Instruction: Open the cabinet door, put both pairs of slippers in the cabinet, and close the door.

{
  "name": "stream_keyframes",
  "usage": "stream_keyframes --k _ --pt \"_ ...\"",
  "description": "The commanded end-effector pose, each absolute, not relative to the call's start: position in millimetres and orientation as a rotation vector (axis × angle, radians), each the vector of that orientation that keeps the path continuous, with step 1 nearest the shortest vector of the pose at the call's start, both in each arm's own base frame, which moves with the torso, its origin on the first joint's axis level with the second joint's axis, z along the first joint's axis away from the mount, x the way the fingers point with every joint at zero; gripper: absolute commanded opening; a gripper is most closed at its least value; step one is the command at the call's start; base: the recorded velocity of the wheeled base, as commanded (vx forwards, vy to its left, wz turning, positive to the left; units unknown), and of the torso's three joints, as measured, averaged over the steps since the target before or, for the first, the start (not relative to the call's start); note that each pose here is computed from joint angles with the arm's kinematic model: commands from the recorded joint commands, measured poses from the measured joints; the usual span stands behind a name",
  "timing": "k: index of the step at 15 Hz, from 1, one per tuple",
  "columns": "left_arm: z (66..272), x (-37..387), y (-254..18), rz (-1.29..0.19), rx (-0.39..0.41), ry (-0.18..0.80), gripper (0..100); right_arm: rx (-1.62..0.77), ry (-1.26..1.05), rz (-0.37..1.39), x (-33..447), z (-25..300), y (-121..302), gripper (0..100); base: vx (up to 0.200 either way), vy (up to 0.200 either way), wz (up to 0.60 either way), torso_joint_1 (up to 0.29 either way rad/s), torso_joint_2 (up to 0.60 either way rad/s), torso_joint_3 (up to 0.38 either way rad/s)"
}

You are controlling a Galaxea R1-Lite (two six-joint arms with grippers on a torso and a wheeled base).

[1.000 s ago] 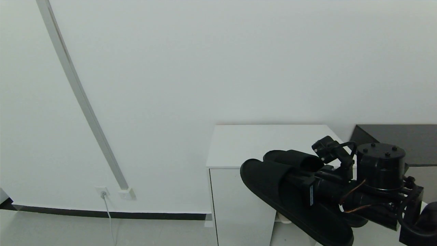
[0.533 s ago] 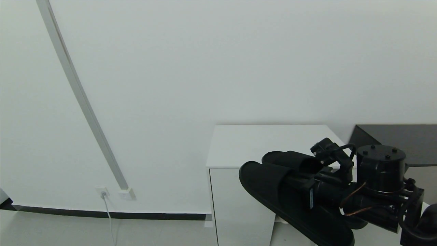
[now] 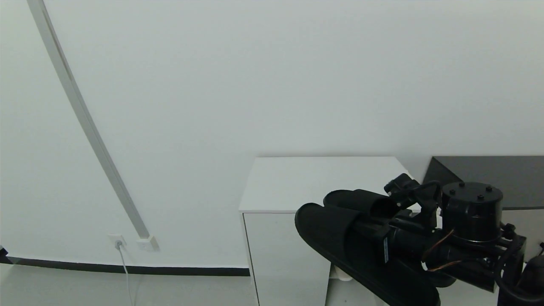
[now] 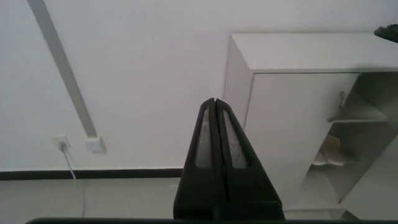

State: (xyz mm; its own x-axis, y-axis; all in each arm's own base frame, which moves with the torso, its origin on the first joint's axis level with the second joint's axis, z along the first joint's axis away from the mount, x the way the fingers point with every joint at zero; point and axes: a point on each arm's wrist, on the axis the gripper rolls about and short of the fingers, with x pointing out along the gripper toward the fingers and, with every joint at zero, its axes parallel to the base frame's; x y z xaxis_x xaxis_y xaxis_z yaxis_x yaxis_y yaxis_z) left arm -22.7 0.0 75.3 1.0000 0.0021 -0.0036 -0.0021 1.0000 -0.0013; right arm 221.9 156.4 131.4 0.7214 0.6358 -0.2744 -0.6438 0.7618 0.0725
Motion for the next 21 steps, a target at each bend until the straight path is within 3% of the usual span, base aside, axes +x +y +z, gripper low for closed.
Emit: stream_keyframes --k 1,11,21 --pt "75.4 -22.7 0.0 0.003 -0.002 0.003 0 -0.030 0.298 0.708 221.8 129.9 156.8 0 0.000 -0.200 0.00 -0.002 0.00 0.007" --pt "75.4 -22.7 -0.1 0.000 0.000 0.003 0 -0.033 0.307 0.708 220.9 127.7 156.2 0 0.000 -0.200 0.00 0.003 0.00 0.004" --pt "75.8 -22.8 -0.1 0.000 -0.003 0.002 0 -0.039 0.325 0.707 221.2 122.8 156.3 0 0.000 0.000 0.00 0.000 0.00 0.000"
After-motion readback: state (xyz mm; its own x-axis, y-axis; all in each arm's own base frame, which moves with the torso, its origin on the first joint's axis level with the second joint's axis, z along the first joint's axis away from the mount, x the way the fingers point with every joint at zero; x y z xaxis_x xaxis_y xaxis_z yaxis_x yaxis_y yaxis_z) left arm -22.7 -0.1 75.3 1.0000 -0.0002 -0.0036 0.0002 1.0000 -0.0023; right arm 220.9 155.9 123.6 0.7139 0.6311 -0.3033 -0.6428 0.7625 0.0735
